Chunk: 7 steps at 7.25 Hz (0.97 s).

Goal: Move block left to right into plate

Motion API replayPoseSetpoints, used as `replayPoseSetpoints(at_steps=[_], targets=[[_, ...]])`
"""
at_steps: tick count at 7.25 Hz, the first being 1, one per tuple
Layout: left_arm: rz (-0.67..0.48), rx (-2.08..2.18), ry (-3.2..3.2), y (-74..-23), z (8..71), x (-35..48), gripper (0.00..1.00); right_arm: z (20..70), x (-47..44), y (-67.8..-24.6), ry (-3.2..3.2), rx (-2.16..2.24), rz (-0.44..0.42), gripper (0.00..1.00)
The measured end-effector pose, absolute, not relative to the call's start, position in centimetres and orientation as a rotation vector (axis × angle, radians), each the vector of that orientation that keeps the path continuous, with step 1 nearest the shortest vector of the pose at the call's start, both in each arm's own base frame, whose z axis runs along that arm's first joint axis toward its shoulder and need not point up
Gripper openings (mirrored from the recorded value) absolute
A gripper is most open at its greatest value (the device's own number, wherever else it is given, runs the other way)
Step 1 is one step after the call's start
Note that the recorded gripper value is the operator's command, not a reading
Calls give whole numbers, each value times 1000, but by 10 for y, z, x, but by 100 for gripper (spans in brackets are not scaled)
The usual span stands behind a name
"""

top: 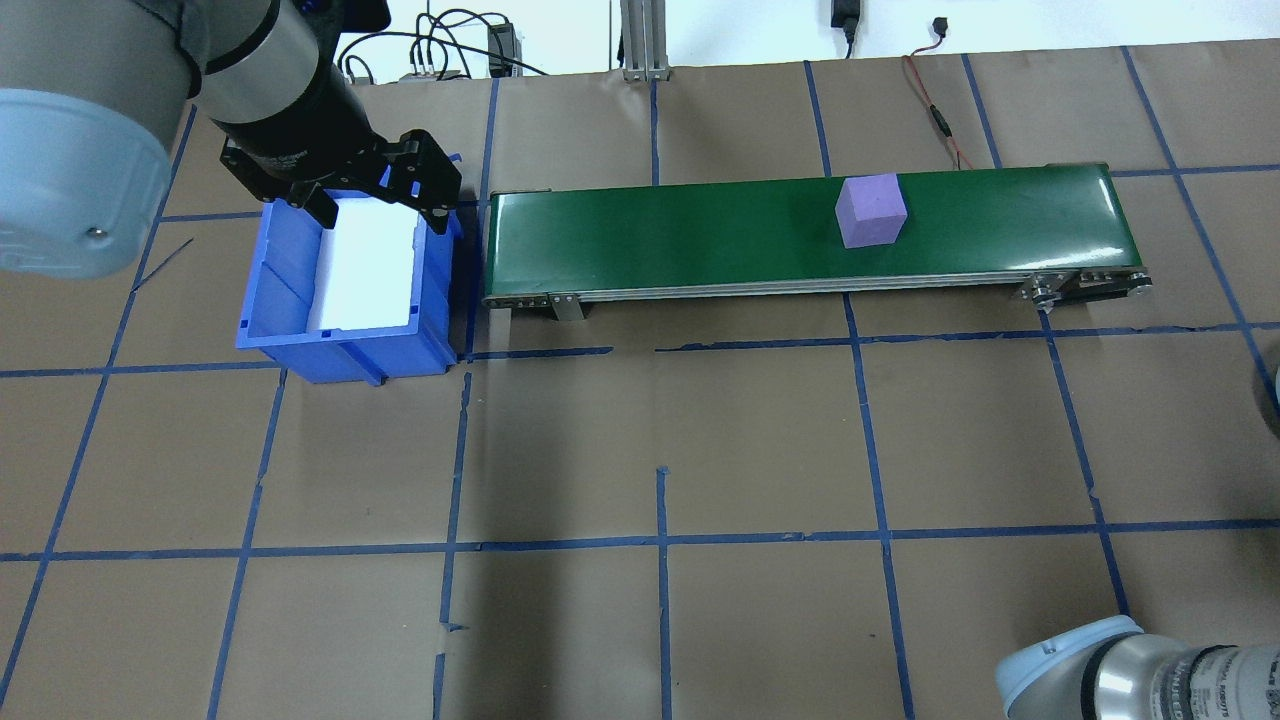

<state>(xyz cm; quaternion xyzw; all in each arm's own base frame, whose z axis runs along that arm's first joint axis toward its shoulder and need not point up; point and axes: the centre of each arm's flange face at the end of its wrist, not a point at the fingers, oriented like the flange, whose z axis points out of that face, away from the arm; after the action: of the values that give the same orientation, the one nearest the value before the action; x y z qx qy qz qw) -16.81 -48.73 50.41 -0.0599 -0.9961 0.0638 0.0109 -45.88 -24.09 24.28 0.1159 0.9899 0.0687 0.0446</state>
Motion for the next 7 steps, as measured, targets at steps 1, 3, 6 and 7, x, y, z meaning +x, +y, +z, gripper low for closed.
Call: replayPoseSetpoints(at_steps=[1, 3, 6, 7], targets=[[199, -187, -3108, -487, 504, -168, 100, 238, -460, -241, 3017, 357, 209, 100], [200, -187, -3108, -487, 504, -168, 100, 239, -462, -241, 3021, 365, 206, 100], [203, -183, -3108, -488, 505, -168, 100, 273, -447, -289, 3096, 399, 184, 100], [203, -182, -3108, -488, 505, -168, 100, 304, -431, -342, 3163, 332, 141, 100]])
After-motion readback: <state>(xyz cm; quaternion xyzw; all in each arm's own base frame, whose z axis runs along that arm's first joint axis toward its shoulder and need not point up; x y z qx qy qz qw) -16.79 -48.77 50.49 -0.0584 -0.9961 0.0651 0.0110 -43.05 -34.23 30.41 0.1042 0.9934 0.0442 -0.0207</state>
